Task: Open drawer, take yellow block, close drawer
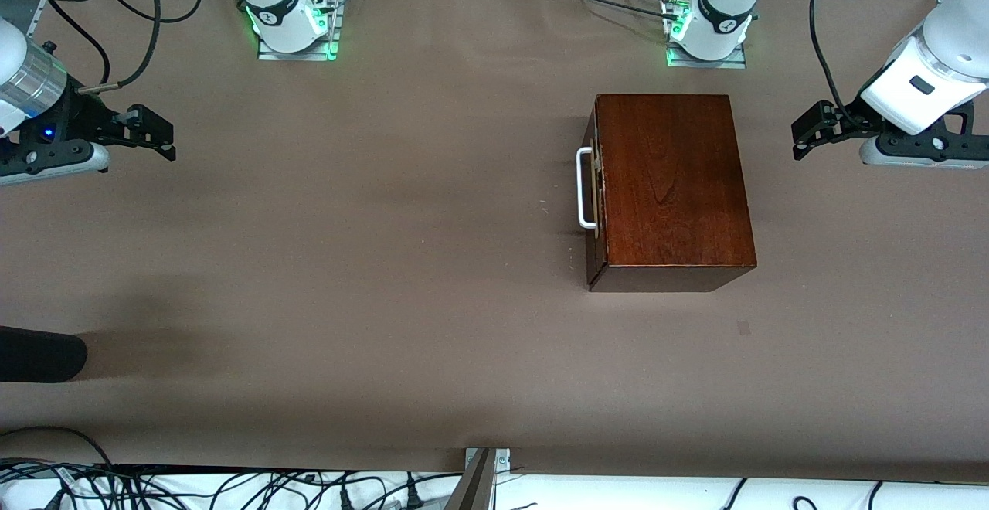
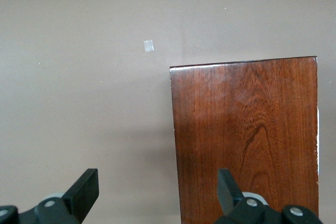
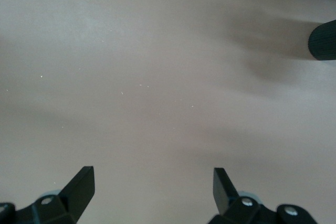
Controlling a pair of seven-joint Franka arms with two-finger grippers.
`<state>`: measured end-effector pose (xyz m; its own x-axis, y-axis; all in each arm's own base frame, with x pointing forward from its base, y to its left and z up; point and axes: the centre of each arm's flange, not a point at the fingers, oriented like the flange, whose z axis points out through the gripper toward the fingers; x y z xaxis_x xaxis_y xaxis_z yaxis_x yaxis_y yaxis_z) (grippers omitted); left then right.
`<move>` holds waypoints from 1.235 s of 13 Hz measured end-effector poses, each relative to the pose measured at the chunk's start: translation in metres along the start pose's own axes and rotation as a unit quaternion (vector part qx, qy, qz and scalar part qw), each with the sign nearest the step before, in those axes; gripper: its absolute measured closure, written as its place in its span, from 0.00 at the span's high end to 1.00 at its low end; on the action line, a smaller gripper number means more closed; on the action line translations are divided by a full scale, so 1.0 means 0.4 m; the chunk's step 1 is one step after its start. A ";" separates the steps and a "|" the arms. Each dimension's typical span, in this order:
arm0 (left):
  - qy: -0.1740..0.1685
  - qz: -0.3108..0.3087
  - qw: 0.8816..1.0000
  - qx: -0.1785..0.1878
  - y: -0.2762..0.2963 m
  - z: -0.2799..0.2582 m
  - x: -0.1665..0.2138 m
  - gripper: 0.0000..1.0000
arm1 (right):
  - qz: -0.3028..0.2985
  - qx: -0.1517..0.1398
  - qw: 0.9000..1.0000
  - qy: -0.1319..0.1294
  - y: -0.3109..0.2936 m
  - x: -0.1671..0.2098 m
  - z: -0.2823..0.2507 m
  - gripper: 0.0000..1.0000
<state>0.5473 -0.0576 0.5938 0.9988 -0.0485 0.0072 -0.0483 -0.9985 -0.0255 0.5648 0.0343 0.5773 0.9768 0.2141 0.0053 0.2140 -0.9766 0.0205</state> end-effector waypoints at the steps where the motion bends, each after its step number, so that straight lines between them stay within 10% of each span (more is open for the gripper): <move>1: 0.000 0.000 1.000 0.000 0.000 0.000 0.000 1.00 | 0.000 0.000 1.000 0.000 0.000 0.000 0.000 1.00; 16: -0.012 0.003 1.000 0.001 0.009 0.005 -0.007 1.00 | 0.000 0.000 1.000 0.000 0.000 0.000 0.000 1.00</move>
<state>0.5443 -0.0611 0.5917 0.9984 -0.0548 -0.0170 -0.0552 -0.9981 -0.0272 0.5648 0.0342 0.5773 0.9768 0.2141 0.0053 0.2139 -0.9766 0.0204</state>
